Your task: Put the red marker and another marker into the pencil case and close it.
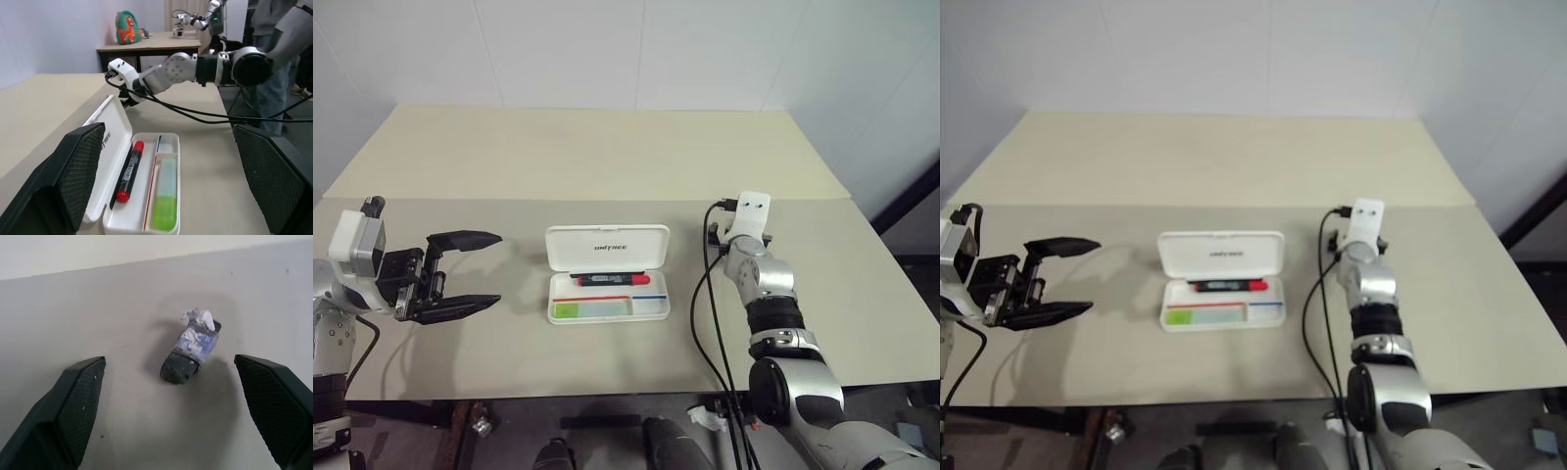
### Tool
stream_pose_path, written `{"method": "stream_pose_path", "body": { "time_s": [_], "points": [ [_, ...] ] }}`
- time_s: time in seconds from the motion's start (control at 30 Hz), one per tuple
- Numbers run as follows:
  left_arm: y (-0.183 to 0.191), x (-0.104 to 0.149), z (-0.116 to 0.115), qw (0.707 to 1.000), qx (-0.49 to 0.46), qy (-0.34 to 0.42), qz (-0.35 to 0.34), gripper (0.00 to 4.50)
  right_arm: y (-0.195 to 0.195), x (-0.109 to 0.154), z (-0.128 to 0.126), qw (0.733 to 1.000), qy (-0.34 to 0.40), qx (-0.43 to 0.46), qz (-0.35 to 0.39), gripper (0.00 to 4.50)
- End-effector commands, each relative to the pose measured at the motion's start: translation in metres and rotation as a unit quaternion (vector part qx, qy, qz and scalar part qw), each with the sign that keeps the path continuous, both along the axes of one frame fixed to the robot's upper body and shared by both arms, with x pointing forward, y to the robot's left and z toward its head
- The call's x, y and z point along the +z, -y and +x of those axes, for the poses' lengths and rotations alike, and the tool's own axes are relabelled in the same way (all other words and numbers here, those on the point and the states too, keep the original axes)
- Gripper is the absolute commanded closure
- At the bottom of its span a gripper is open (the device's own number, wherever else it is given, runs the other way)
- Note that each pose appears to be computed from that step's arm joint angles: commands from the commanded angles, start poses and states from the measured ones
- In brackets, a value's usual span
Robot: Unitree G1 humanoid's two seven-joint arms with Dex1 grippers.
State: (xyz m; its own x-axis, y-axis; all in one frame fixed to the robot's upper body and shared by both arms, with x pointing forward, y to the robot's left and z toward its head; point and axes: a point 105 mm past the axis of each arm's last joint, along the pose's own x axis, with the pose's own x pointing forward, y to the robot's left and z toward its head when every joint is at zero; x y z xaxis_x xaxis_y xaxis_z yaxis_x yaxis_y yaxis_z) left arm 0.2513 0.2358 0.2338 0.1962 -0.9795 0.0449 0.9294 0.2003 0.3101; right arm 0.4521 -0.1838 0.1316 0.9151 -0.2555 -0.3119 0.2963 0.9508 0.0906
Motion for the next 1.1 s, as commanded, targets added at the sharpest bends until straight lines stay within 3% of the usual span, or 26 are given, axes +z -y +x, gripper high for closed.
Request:
{"method": "stream_pose_path", "body": {
  "time_s": [0.03, 0.27, 0.37, 0.73, 0.93, 1.1],
  "points": [
    [0.000, 0.008, -0.003, 1.000, 0.005, 0.024, 0.000, 0.00, 0.008, -0.027, -0.003, 0.998, -0.048, -0.026, 0.024, 0.03],
    [0.000, 0.010, -0.002, 1.000, 0.007, 0.028, -0.001, 0.00, 0.010, -0.019, 0.008, 0.999, -0.036, -0.032, 0.023, 0.03],
    [0.000, 0.010, -0.002, 1.000, 0.008, 0.029, -0.001, 0.00, 0.008, -0.016, 0.012, 0.999, -0.027, -0.025, 0.019, 0.57],
    [0.000, 0.010, -0.005, 0.999, 0.015, 0.031, -0.002, 0.00, 0.013, -0.018, 0.013, 0.999, -0.029, -0.025, 0.011, 4.11],
    [0.001, 0.009, -0.006, 0.999, 0.012, 0.031, -0.003, 0.00, 0.010, 0.000, 0.020, 1.000, 0.008, 0.003, 0.002, 4.14],
    [0.002, 0.009, -0.007, 0.999, 0.002, 0.031, -0.009, 0.00, -0.009, 0.044, 0.031, 0.992, 0.094, 0.084, 0.002, 4.14]
  ]
}}
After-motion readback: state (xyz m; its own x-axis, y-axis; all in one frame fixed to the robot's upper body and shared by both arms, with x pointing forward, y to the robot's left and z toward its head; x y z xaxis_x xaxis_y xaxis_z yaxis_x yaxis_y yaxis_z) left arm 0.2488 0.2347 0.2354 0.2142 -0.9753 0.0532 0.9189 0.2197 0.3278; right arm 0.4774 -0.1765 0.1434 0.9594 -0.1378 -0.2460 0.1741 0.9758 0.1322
